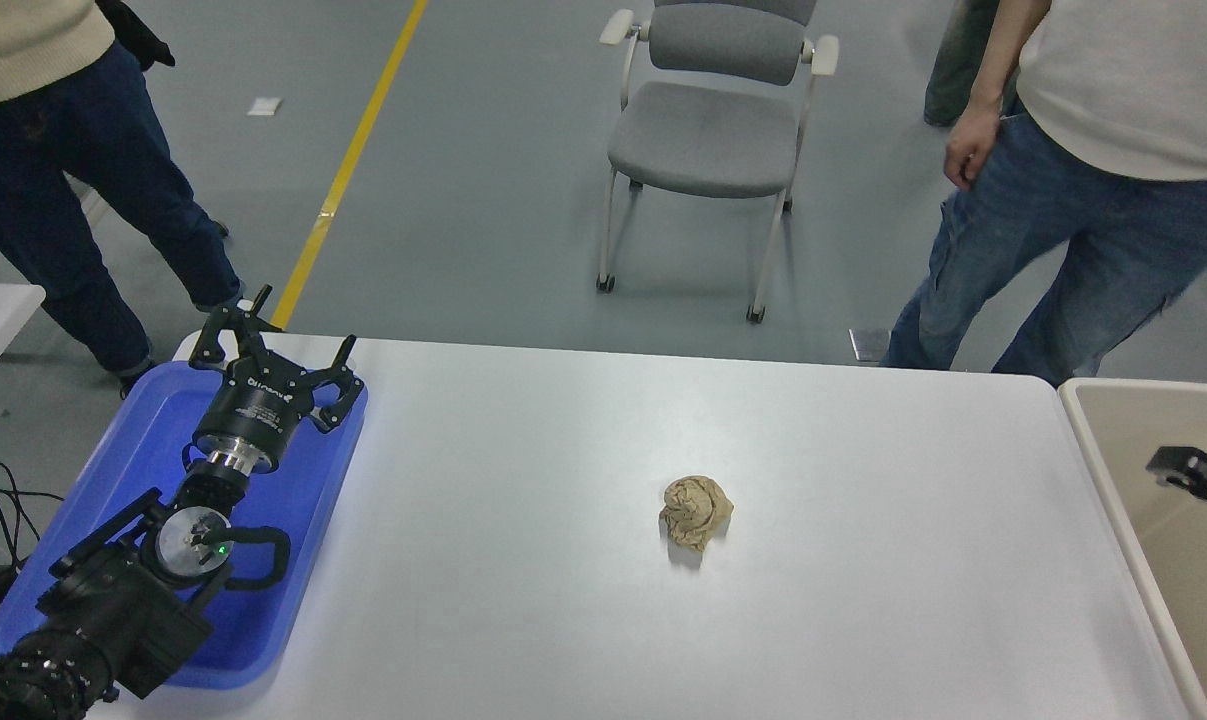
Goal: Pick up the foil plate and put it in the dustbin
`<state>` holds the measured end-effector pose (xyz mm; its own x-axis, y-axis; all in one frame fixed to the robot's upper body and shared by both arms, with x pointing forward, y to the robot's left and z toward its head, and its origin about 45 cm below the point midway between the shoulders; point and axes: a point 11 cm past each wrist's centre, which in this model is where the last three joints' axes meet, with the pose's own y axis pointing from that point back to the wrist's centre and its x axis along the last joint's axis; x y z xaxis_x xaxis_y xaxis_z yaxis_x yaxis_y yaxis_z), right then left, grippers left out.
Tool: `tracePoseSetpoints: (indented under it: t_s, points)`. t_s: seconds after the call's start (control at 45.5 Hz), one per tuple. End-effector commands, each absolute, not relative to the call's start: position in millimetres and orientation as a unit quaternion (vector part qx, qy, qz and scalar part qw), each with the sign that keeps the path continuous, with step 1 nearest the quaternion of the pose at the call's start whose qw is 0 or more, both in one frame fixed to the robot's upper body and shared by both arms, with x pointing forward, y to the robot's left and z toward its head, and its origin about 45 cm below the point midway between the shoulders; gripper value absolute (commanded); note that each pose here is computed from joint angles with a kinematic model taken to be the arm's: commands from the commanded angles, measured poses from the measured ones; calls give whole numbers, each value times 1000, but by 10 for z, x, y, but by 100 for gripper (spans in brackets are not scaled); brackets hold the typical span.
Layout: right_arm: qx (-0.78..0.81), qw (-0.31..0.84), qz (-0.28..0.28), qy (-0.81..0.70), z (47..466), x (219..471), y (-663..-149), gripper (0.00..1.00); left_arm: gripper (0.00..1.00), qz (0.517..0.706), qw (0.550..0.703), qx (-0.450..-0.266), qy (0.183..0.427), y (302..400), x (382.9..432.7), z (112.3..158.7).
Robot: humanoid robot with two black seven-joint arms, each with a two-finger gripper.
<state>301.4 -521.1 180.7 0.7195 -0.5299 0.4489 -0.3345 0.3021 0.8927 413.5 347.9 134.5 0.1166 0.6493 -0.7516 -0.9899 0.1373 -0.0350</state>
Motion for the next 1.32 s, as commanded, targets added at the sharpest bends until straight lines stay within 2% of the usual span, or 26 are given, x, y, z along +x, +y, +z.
tracePoseSetpoints:
  t_s: [0.0,0.242,0.418,0.549,0.945,1.297]
  points:
    - [649,710,-132,-239,2176,2989,-4846,100,100,593,691,-283,301,3480,4135,1345]
    - [653,742,-113,-103,2643,3305,-4256,100,100,593,692,-283,301,3479,4135,1345]
    - [655,748,-37,-101,3045,3665,-3852,100,100,593,692,-283,301,3479,4135,1345]
    - [664,740,1,-105,3307,3781,-3627,100,100,593,692,-283,301,3479,4135,1345]
    - [688,715,82,-95,3691,4008,-2983,100,100,592,693,-282,300,3475,4139,1349]
    - [680,723,82,-91,3675,4003,-3002,100,100,593,692,-283,301,3479,4135,1345]
